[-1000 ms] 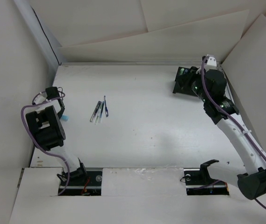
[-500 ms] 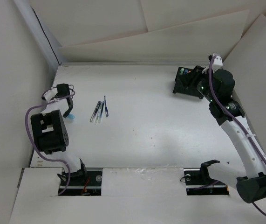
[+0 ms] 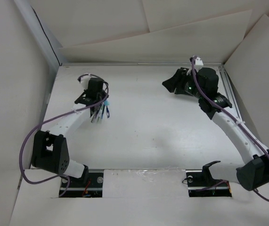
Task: Sort the stationery into containers
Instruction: Pick up the pen from the center of the board, then place the pen in the storage box.
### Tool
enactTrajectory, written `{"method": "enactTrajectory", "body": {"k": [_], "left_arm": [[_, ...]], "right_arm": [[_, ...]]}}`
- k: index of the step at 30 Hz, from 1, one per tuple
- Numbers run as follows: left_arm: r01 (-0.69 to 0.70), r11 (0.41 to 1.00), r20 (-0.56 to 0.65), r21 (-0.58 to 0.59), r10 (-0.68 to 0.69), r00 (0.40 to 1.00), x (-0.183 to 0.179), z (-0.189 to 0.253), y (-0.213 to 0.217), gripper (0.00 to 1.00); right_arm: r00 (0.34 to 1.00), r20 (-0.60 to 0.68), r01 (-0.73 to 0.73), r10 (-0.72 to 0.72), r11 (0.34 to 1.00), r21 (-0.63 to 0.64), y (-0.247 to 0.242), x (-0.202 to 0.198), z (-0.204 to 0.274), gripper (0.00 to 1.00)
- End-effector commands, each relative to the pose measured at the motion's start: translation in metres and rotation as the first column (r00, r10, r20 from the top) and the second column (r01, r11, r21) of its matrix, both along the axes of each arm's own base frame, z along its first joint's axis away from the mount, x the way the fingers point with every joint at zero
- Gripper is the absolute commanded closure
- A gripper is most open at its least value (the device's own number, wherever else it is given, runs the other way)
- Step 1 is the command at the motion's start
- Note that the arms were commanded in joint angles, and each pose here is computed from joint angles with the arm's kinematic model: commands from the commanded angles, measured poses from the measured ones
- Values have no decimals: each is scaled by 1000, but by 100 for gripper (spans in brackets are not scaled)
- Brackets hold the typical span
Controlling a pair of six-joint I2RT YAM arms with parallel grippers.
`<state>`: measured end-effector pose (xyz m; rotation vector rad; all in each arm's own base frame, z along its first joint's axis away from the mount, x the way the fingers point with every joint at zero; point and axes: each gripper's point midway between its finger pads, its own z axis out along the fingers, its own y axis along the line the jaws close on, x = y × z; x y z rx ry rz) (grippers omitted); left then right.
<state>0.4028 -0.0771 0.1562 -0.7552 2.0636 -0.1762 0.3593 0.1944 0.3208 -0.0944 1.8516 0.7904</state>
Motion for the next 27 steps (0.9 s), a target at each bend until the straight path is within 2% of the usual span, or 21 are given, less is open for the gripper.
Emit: {"method": "enactTrajectory", "body": {"k": [1, 4, 8, 10, 13, 14, 19, 20, 27], "left_arm": [[264, 964, 103, -39, -259, 960, -12, 22, -79, 96], [421, 907, 155, -30, -412, 898, -24, 29, -125, 96], [606, 795, 195, -34, -590, 784, -56, 17, -182, 96], [672, 739, 259, -43, -642, 722, -62, 23, -199, 96], [725, 686, 289, -67, -682, 672, -73, 16, -208, 96], [752, 656, 320, -59, -701, 637, -74, 24, -215, 96], [776, 631, 348, -20, -723, 597, -80, 27, -213, 94], [793, 609, 350, -15, -740, 574, -84, 25, -215, 94], [814, 581, 404, 15, -748, 526, -84, 36, -221, 93]], "right_arm": [[994, 28, -105, 104, 994, 42, 32, -2, 4, 37], [985, 10, -172, 172, 983, 56, 54, -6, -7, 35], [976, -44, -212, 215, 976, 53, 75, -1, -34, 28], [975, -62, -212, 215, 976, 46, 80, 3, -44, 26], [970, -100, -216, 221, 975, 53, 89, 8, -60, 24], [973, -109, -199, 203, 979, 45, 88, 12, -65, 24], [981, -148, -120, 127, 991, 55, 89, 26, -84, 24], [979, -161, -119, 126, 992, 50, 89, 28, -90, 24], [963, -235, -124, 132, 991, 48, 104, 34, -121, 30]]}}
